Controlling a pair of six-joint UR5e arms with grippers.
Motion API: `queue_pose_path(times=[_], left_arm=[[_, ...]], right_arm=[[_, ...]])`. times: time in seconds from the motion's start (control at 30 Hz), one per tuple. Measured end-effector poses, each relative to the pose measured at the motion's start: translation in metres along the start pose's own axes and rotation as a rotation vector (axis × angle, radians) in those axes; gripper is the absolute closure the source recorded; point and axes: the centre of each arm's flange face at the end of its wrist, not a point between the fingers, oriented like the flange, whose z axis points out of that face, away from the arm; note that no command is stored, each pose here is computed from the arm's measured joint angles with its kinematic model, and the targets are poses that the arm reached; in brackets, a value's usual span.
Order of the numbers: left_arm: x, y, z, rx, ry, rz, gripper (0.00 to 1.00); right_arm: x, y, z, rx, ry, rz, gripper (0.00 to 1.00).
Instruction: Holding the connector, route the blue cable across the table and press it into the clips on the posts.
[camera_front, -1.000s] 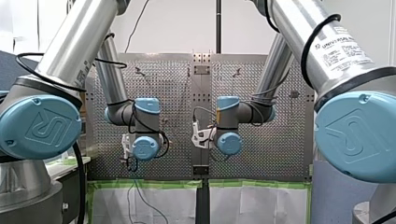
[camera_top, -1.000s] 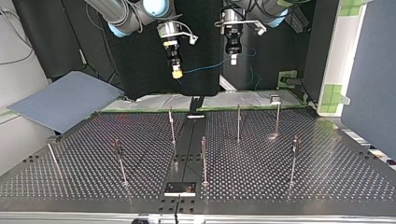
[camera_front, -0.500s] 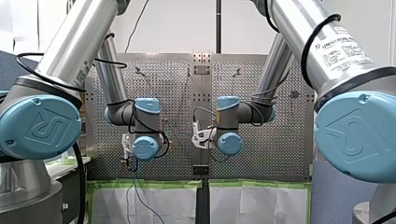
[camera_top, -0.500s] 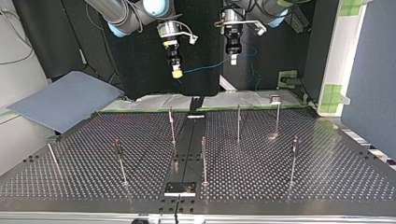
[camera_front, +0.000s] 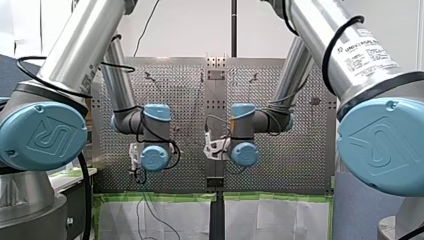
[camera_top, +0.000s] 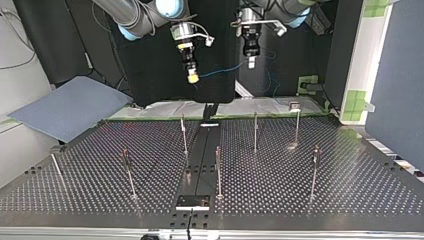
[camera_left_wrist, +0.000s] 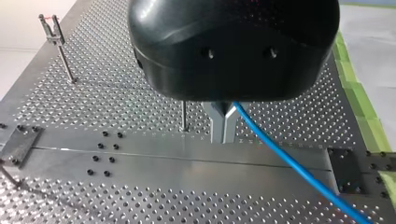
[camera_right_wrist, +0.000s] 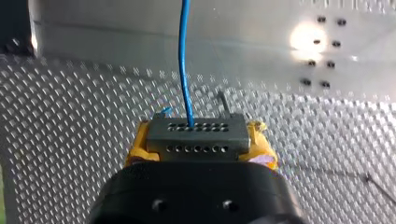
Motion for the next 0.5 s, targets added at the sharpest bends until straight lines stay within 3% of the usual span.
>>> queue_pose_path(times=[0.17, 0.5], left_arm=[[-0.012, 0.003, -0.006, 0.000, -0.014, -0.036, 1.00], [-0.017, 0.003, -0.007, 0.000, -0.023, -0.047, 1.00]], right_arm=[[-0.019, -0.010, 0.003, 0.032, -0.056, -0.014, 1.00], [-0.050, -0.011, -0.010, 0.048, -0.192, -0.047, 1.00]])
